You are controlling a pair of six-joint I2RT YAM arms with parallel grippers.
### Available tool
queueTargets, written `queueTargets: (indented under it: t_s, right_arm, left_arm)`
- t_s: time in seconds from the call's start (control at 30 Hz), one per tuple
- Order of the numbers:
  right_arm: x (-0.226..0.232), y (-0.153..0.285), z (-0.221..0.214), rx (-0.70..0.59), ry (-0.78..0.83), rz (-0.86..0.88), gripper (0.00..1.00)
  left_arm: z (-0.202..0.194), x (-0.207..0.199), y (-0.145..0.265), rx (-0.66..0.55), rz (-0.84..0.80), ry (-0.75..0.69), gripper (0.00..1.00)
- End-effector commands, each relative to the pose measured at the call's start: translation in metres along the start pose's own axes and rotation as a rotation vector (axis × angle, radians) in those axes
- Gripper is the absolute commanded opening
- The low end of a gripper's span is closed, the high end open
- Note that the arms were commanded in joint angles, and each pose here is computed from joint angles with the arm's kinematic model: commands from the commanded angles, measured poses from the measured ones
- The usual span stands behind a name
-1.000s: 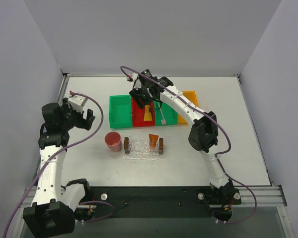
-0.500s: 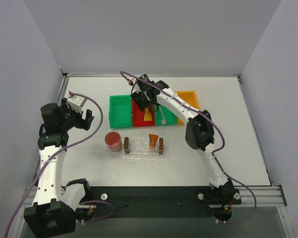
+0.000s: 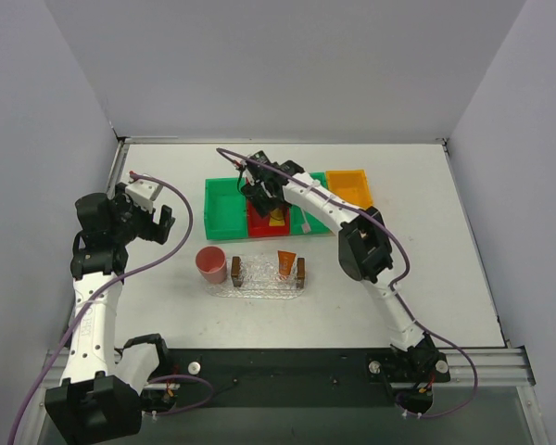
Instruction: Prepare toiletry sets of a toothbrush and toothpaste on the tray
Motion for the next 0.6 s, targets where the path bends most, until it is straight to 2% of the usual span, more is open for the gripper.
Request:
queueTargets:
  t_s: [0.0, 0.57]
  right_arm:
    - [0.003, -0.007, -0.008, 0.052, -0.011, -0.047, 0.52]
    - [0.016, -0.021, -0.013, 0.117, 0.004, -0.142, 0.50]
  left_arm:
    - [0.005, 0.001, 0.000, -0.027, -0.018, -0.024, 0.89]
    - [0.000, 0.004, -0.002, -0.025, -0.024, -0.022, 0.89]
Point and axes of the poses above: each gripper's point midway between its finger pads, its own y axis back along the fingers, its own x axis along the line the jaws close on, z = x × y, the point moved 6 cm from there along y, back along the fingers, and after that the axes turned 15 degrees about y, right-handed, at the moved point
